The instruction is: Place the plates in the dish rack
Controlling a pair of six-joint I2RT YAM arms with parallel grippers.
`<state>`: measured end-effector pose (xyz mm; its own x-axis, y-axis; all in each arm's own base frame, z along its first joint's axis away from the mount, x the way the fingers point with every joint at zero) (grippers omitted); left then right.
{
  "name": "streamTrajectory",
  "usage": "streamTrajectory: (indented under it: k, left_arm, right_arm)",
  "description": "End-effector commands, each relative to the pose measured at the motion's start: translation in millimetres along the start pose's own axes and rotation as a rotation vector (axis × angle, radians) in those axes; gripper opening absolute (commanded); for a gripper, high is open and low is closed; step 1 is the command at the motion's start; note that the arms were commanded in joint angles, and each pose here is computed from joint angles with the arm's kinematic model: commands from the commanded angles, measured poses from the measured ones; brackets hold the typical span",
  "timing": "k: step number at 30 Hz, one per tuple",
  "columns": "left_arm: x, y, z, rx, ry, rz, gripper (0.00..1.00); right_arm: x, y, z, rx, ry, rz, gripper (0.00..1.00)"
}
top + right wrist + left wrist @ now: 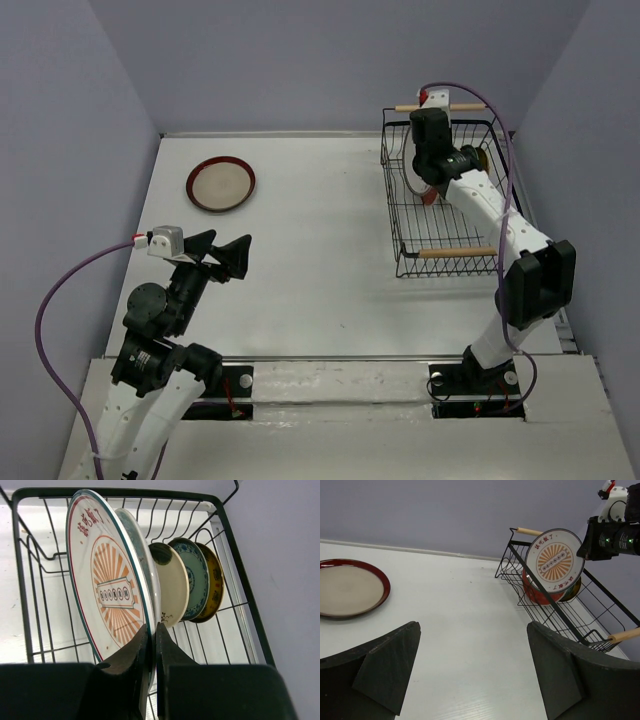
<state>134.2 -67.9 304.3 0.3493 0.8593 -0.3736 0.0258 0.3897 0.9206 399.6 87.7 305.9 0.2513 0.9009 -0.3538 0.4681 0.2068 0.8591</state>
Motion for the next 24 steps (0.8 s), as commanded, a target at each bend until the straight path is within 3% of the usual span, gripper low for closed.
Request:
streamTrajectory:
  k: [1, 14, 24]
  left_arm:
    - [-3, 7, 1, -0.041, -0.015, -0.001, 0.99]
    - [-3, 7, 0, -0.043, -0.019, 0.002, 0.99]
    - [-4, 6, 1, -0.038, -0.027, 0.0, 0.99]
  right_arm:
    - [4, 33, -14, -0.09, 0.013, 0.046, 0.07]
    - [33, 21, 34, -0.018, -0.157, -0.055, 0.07]
    - [23, 26, 29, -0.025, -0.209, -0.075, 0.07]
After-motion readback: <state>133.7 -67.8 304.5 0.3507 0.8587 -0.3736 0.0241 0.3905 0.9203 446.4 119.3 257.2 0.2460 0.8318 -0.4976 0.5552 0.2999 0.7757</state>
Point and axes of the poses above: each gripper's point midway between its finger pads, its own z axis out along the fingers, its own x axis along the line the jaws close on, y = z × x, the point moved 8 cm from there along -z, back along the fingers, and after that the axes turned 1 degree about -z, right-handed, at the moved point
